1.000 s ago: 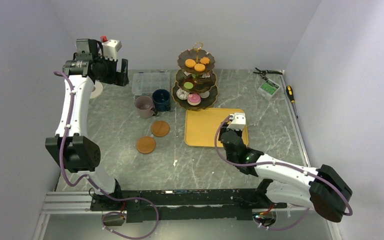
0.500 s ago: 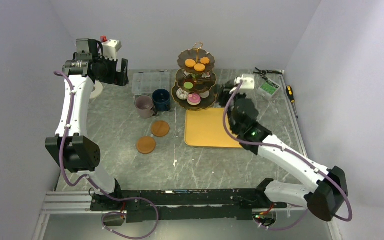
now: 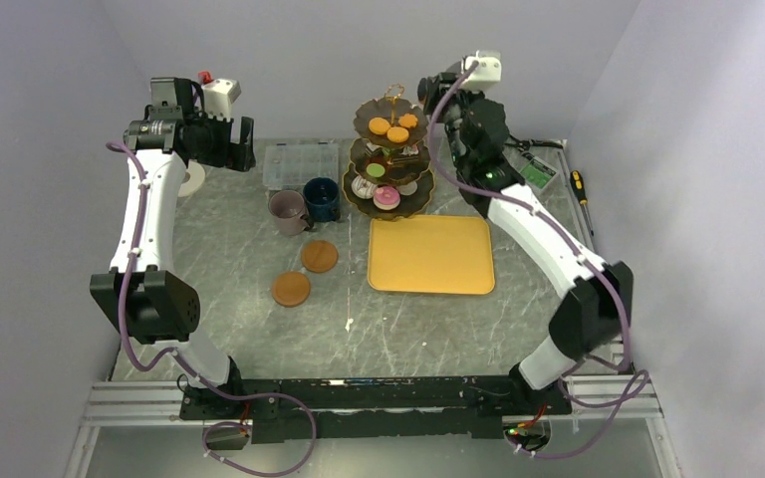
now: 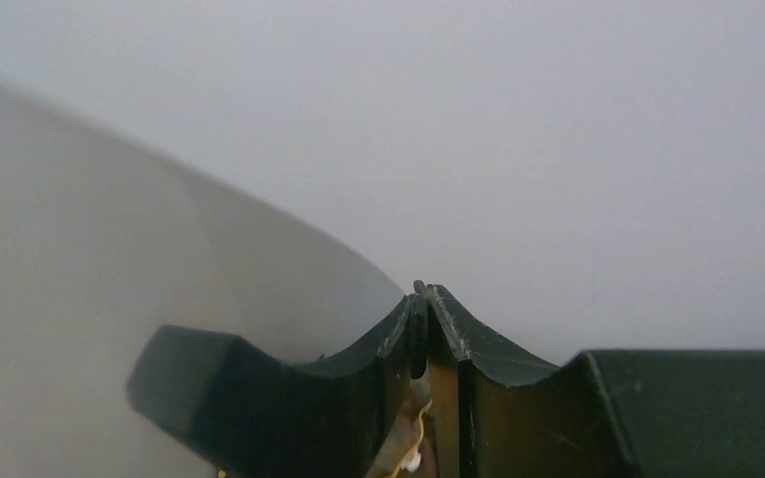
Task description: Serve the afternoon tea
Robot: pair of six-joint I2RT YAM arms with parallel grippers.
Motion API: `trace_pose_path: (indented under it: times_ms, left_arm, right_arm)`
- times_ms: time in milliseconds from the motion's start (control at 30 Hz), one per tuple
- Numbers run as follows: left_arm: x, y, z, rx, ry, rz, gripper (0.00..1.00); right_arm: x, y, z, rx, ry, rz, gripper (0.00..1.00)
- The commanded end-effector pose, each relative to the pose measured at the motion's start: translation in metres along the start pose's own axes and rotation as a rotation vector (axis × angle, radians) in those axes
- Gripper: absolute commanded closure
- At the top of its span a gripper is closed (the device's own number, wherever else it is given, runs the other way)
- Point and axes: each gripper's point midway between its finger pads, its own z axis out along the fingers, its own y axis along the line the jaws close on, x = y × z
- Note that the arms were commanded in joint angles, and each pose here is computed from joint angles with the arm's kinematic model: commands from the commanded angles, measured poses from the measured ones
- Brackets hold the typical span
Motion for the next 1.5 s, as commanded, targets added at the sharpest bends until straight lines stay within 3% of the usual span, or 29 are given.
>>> trace_pose_path:
  times_ms: [0,267,867,1067,1467]
  left_arm:
    - [-0.017,-0.001,-0.015,-0.001,-0.067,0.02,0.07]
    - [-0.014,0.003,-0.009,-0.01,-0.051,0.019,0.07]
    - [-0.01,0.005,-0.004,-0.012,-0.042,0.018,0.07]
    - [-0.009,0.003,-0.004,-0.002,-0.042,0.015,0.07]
    - [-0.009,0.003,-0.007,-0.003,-0.044,0.021,0.07]
  right_arm:
    - [-0.027,0.006,0.036,-0.067,-0.07,0.029,0.67]
    - [-0.009,0.005,0.077,-0.115,-0.036,0.074,0.67]
    - [0.044,0.034,0.103,-0.225,0.083,0.186,0.66]
    - [0.048,0.04,0.101,-0.251,0.097,0.193,0.5]
    - [0.025,0.028,0.093,-0.2,0.042,0.175,0.43]
